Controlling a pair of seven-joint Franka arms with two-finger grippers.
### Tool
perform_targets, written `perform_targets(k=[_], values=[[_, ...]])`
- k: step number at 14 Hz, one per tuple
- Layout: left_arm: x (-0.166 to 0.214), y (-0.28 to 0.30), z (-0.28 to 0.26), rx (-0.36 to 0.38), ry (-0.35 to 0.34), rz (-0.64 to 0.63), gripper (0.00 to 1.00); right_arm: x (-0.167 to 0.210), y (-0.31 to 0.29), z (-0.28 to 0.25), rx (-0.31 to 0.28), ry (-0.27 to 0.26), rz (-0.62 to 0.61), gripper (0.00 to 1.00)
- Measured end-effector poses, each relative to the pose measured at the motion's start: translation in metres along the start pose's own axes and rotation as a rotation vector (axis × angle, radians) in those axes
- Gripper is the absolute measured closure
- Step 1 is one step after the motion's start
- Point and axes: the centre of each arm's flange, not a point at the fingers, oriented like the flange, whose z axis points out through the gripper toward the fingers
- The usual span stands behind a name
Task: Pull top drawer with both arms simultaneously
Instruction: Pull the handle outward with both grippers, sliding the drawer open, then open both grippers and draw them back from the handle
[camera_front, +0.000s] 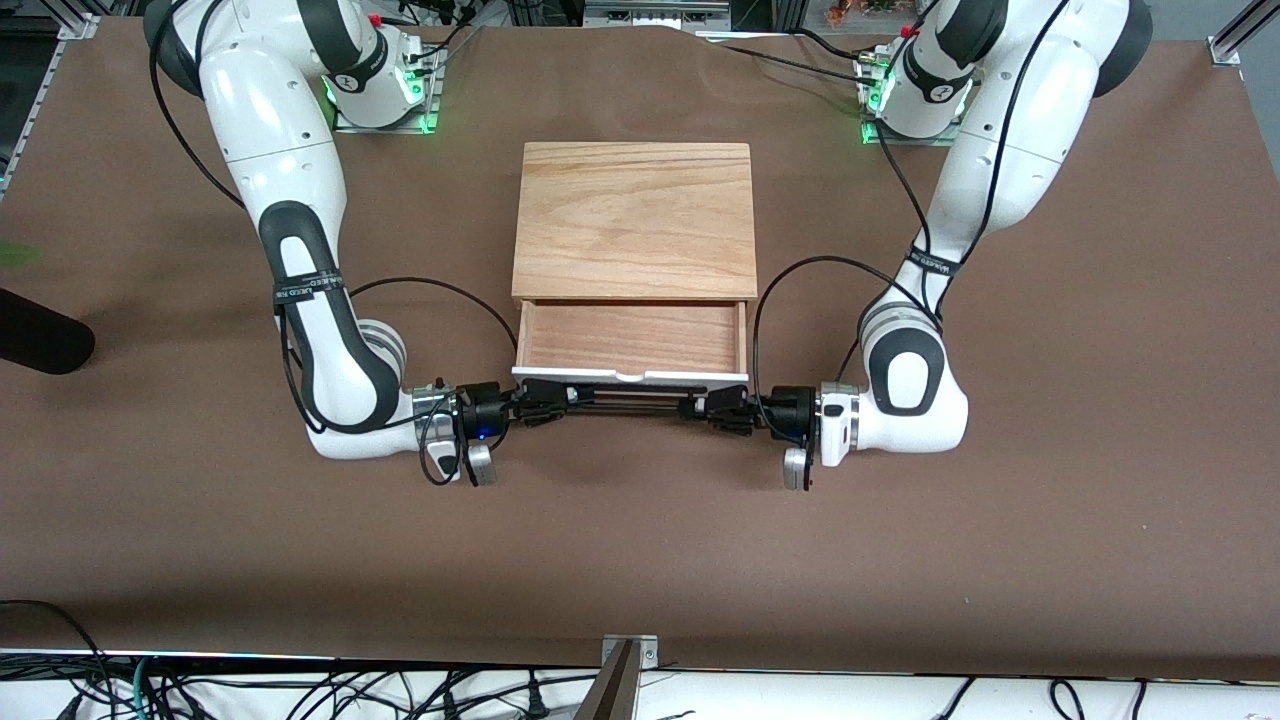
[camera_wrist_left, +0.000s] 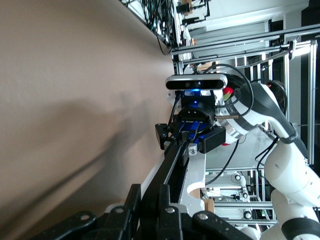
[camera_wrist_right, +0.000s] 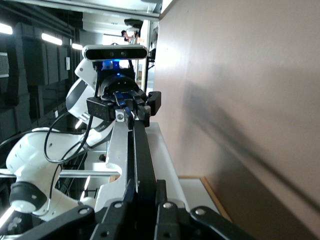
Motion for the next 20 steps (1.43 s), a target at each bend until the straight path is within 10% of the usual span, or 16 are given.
perform_targets(k=[12, 15, 20], values=[[0.030, -0.018, 0.000, -0.002, 0.044, 0.012, 0.81, 0.023, 0.004, -0.004, -0.037, 0.091, 0.018, 0.78], [0.030, -0.025, -0.001, 0.013, 0.057, -0.007, 0.76, 0.026, -0.002, -0.001, -0.032, 0.098, 0.005, 0.48], [0.031, -0.043, -0.012, 0.058, 0.088, -0.024, 0.28, 0.035, -0.021, -0.008, -0.027, 0.092, -0.035, 0.00]])
